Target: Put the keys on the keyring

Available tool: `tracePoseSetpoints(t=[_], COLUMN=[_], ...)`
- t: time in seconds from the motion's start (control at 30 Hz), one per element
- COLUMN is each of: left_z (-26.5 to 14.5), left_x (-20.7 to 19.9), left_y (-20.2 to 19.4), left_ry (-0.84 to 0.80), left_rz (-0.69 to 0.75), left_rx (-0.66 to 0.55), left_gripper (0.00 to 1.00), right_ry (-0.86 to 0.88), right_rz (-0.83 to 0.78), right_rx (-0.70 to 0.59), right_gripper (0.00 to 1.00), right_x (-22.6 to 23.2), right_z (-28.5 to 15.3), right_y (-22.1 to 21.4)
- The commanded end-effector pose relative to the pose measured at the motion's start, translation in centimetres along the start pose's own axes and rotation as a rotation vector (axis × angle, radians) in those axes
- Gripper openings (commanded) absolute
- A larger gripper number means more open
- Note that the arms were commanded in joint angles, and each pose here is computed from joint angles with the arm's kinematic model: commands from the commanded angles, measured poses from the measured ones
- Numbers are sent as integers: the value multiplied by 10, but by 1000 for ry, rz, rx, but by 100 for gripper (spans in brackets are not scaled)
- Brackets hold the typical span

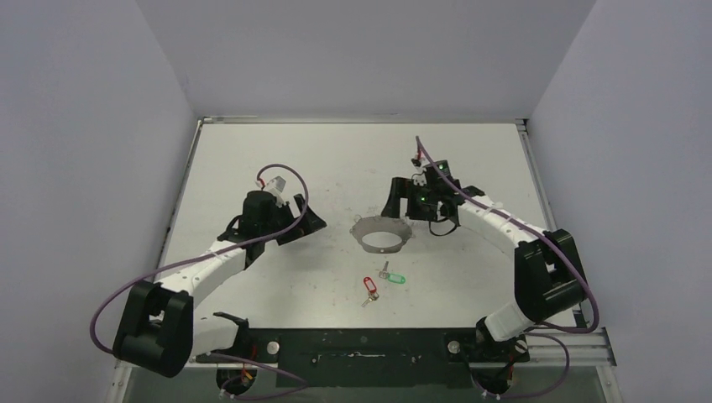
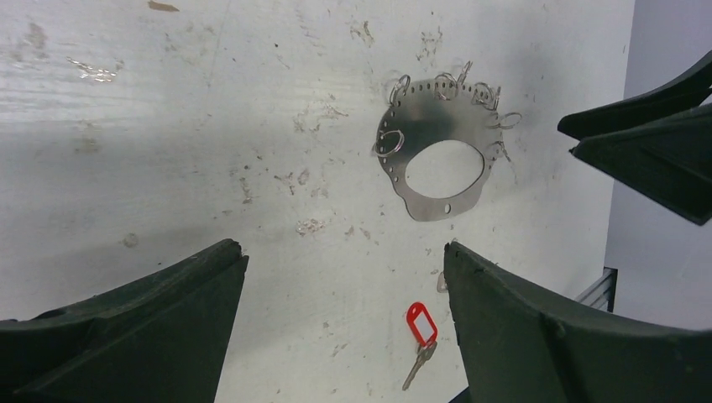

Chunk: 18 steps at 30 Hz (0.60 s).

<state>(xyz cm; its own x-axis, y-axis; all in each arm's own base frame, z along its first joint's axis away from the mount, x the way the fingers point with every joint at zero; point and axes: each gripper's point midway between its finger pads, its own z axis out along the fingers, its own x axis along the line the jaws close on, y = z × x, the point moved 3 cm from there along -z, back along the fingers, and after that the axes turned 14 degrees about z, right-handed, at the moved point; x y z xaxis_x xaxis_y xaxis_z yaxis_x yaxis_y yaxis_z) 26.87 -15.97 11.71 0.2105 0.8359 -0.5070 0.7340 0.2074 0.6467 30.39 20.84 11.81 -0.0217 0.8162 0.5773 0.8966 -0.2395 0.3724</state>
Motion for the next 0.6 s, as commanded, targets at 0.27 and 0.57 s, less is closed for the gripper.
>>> tracePoseSetpoints(t=[0.27, 0.57], left_z=[63, 99], left_x=[-46, -53], left_y=[-6, -29], left_ry=[-182, -197], left_rz=[21, 10], left_rx=[116, 181], left_gripper=[70, 59], right_ry=[-89, -62], right_rz=[218, 227], right_rx=[90, 166], right_gripper=[92, 76], right_x=[-89, -87], right_z=[10, 20], right_y=[-20, -50])
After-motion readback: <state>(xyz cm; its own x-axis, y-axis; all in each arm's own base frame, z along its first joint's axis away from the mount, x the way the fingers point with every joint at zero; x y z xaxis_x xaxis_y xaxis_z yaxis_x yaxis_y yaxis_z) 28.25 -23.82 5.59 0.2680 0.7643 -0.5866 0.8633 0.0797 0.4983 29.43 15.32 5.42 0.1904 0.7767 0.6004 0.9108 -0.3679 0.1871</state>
